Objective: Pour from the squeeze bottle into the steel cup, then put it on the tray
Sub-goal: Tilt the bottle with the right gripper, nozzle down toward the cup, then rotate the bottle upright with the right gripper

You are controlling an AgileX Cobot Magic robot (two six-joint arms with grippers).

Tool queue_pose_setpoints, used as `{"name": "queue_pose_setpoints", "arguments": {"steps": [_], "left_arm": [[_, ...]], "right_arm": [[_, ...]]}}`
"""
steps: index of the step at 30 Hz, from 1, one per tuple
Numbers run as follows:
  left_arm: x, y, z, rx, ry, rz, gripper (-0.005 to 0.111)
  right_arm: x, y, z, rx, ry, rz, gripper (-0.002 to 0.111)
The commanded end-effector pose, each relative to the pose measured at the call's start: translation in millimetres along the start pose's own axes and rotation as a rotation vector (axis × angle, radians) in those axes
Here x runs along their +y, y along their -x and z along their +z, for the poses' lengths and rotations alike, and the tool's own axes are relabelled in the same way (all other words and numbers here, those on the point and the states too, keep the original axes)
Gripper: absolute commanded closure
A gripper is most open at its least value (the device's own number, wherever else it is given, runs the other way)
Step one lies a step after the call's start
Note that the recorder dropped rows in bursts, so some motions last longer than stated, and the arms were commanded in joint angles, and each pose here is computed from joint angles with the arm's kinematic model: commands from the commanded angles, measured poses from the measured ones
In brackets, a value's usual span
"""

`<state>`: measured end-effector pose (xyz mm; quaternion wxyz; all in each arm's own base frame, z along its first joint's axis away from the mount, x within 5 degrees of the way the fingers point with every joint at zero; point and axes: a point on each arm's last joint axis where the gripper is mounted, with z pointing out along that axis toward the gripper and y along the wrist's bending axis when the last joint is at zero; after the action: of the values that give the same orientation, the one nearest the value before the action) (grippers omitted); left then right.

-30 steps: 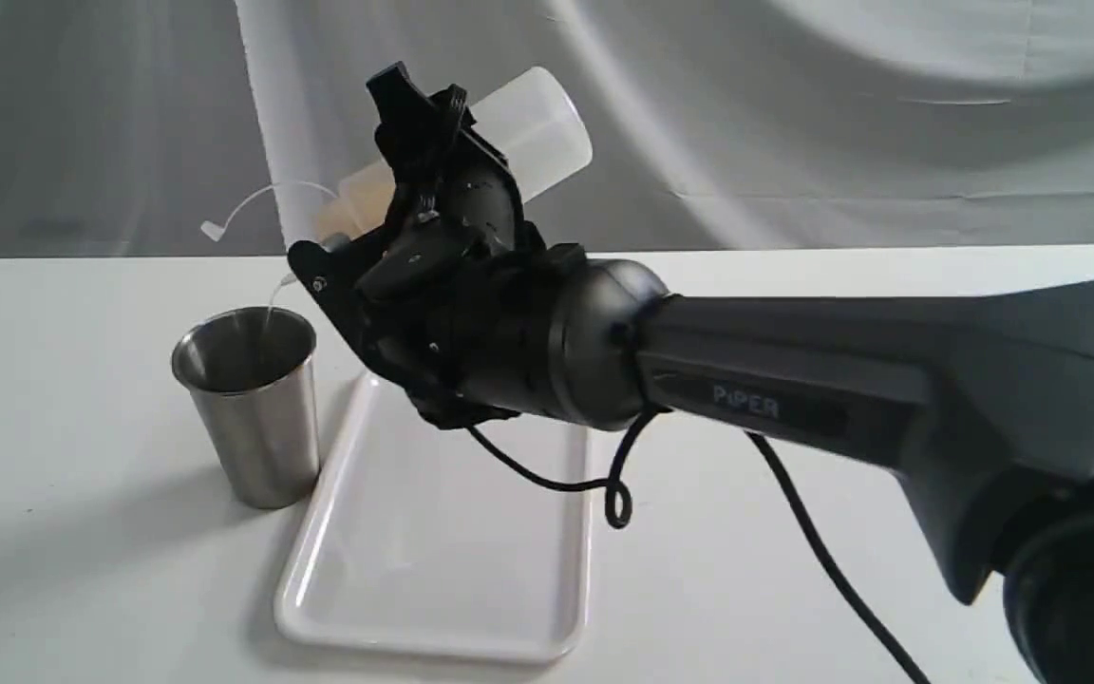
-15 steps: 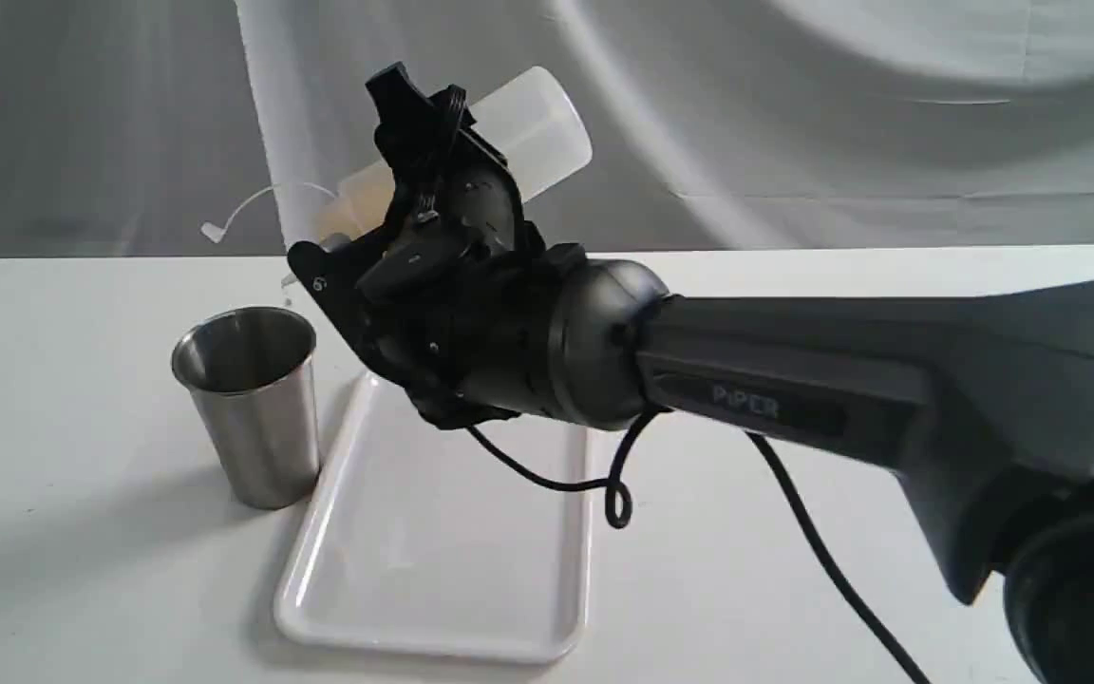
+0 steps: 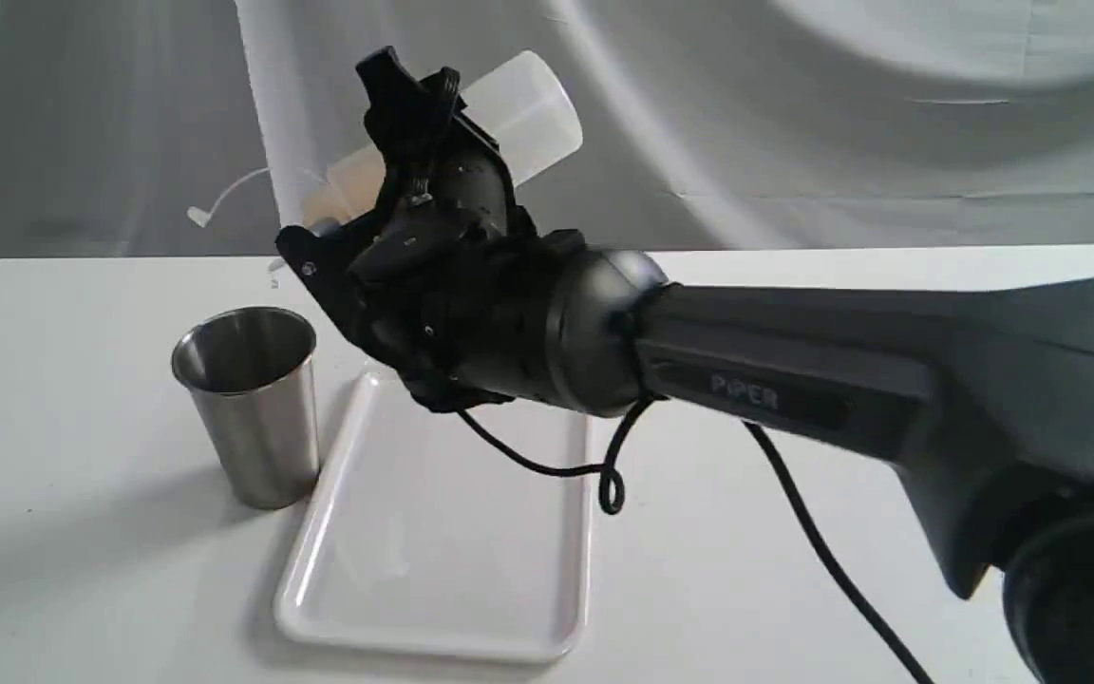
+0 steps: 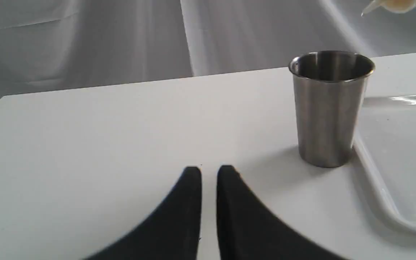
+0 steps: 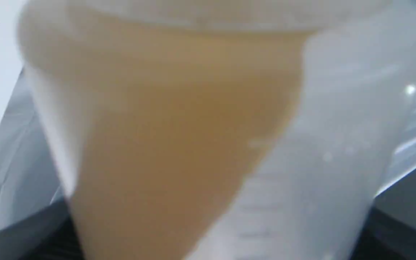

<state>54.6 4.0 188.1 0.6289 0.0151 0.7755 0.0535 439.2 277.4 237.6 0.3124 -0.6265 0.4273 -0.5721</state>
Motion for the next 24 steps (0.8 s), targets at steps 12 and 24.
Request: {"name": "queue_pose_setpoints", "arguments": {"steps": [12,24], "left_arm": [[-0.4,-0.8,0.0,-0.006,-0.005,0.002,0.098],[-0.4,-0.8,0.0,-0.006,-0.005,0.002,0.098]], "right_arm": [[-26.5,-9.5,-4.3,0.016,-0.074,-0.042,0.108],[-27.6,-6.4,-6.6,0.005,-0.078,-0.039,0.108]]}}
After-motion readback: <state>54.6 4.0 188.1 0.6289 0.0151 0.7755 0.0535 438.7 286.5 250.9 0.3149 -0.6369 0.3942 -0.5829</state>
